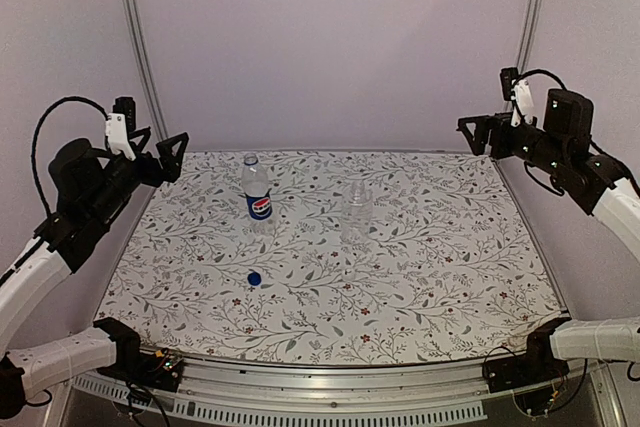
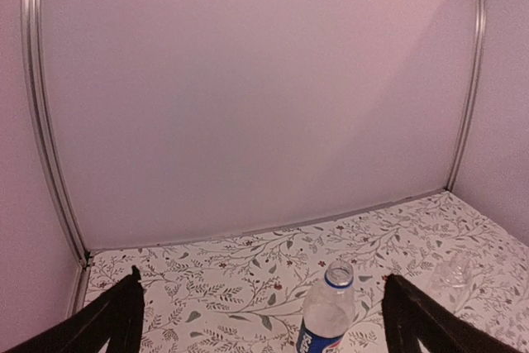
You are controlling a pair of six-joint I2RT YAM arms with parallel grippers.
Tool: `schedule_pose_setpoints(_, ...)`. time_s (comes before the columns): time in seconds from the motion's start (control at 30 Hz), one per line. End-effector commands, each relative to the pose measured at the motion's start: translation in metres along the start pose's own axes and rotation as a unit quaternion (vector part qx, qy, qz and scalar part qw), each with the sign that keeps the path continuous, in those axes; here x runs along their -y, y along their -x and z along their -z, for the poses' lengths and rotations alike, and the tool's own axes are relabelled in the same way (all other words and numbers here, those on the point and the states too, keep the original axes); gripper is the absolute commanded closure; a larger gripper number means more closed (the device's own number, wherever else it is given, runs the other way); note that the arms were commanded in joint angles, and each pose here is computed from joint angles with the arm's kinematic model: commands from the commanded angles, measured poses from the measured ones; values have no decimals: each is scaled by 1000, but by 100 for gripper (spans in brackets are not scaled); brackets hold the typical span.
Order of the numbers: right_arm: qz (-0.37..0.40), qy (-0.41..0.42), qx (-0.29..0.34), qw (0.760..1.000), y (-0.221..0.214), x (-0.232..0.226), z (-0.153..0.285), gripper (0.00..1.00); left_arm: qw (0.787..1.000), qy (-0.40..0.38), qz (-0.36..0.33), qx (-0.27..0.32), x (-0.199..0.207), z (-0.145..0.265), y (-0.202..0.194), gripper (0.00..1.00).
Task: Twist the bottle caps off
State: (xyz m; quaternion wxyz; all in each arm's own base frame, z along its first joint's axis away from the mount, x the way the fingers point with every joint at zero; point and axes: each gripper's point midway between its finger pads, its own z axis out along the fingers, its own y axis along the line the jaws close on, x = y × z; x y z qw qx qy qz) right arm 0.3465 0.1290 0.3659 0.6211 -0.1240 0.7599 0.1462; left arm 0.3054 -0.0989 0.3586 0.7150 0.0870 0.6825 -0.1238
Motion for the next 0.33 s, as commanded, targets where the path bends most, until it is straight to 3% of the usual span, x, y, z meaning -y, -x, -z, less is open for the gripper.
schedule_pose_setpoints(0.0, 5, 8, 9, 1000, 1, -2, 1, 1, 1000, 4, -5, 7, -3, 1, 2, 0)
schedule_pose_setpoints(0.3, 4, 11, 3, 1000, -3, -3, -2, 1, 1000, 3, -6, 4, -2, 0, 0, 0)
